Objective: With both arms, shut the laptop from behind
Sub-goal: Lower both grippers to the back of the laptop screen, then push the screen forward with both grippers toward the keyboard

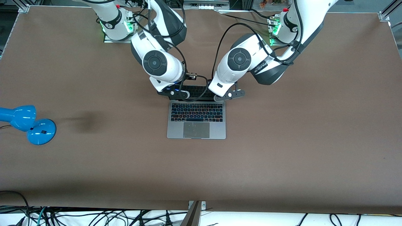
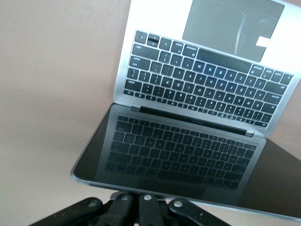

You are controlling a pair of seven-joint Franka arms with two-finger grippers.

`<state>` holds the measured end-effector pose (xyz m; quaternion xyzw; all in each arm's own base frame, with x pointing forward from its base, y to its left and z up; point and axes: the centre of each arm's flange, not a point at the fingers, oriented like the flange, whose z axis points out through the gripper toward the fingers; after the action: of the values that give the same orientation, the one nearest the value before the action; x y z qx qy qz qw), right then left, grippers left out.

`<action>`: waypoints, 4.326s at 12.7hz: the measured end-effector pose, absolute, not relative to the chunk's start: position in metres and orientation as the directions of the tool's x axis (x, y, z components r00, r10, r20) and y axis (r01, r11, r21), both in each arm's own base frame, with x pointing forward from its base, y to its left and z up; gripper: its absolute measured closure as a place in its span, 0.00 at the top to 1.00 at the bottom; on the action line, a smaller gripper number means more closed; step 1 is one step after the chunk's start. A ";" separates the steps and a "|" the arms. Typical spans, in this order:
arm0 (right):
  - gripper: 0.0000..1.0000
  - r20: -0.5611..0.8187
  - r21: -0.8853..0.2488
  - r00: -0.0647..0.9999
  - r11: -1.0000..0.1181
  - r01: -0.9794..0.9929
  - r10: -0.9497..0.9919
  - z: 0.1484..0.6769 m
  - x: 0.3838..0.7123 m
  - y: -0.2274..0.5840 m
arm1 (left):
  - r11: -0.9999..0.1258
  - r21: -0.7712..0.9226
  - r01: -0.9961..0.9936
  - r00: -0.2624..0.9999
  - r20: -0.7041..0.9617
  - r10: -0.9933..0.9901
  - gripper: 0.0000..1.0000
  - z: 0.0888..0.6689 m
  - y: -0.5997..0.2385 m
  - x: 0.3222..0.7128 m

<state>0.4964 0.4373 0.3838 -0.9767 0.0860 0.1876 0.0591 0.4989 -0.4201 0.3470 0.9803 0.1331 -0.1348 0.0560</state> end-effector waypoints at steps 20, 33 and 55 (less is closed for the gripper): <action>0.01 -0.342 0.018 0.927 -0.987 -0.158 -0.155 0.344 0.518 0.408 | -0.954 0.075 0.290 0.932 -0.247 0.264 0.01 0.330 -0.410 0.530; 0.01 -0.286 -0.022 0.948 -0.988 -0.152 -0.139 0.341 0.553 0.389 | -0.948 0.038 0.316 0.925 -0.236 0.299 0.01 0.297 -0.410 0.552; 0.01 -0.212 -0.024 0.968 -0.990 -0.142 -0.133 0.274 0.582 0.377 | -0.932 0.026 0.362 0.910 -0.226 0.347 0.01 0.267 -0.405 0.584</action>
<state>0.5822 0.3774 0.2743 -0.9918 0.0694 0.1053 0.0195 0.5841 -0.4048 0.2668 0.9767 0.1815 -0.1095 0.0337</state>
